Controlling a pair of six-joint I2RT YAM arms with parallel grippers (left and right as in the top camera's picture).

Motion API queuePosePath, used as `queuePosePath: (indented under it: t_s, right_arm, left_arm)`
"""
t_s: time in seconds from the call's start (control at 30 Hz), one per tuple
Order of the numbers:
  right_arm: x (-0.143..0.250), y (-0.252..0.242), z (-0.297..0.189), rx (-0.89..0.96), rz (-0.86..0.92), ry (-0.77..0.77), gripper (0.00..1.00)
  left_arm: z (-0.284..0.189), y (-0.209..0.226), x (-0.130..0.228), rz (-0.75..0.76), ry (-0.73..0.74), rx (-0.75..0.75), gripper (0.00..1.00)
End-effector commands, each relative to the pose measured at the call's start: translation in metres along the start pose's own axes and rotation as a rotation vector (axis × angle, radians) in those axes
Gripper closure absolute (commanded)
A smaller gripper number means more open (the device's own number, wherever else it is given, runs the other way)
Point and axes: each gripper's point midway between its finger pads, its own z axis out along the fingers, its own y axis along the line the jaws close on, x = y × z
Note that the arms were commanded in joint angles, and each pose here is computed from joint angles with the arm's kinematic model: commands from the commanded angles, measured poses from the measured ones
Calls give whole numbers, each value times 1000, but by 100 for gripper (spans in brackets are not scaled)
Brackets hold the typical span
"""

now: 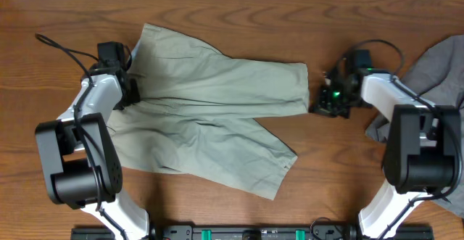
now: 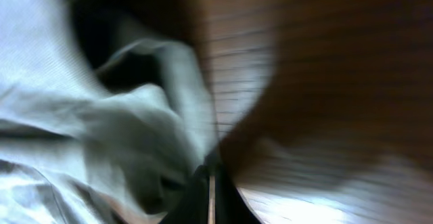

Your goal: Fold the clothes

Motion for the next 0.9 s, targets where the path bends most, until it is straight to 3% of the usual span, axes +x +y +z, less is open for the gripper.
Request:
queuePosePath:
  t_s: [0.0, 0.07, 0.2, 0.47, 0.63, 0.77, 0.87]
  right_arm:
    - [-13, -54, -3, 133, 43, -53, 84]
    - [-26, -28, -7, -49, -46, -92, 74]
    - [-62, 5, -23, -269, -109, -232, 65]
    - [-98, 55, -31, -369, -211, -395, 59]
    - [-100, 59, -8, -252, -160, -407, 60]
    - [-94, 88, 2, -330, -230, -392, 64]
    - [-91, 101, 5, -349, -246, -392, 81]
  left_arm:
    - [-15, 32, -10, -70, -48, -104, 94]
    - [-15, 32, -11, -69, -49, -103, 94]
    - [-15, 27, -10, -69, -47, -71, 94]
    - [-14, 26, -10, -69, -46, -65, 94]
    - [-14, 26, -10, -69, -46, -65, 94]
    - [-15, 25, -10, -69, -46, -60, 94]
    - [-14, 23, -10, -68, -45, -50, 94]
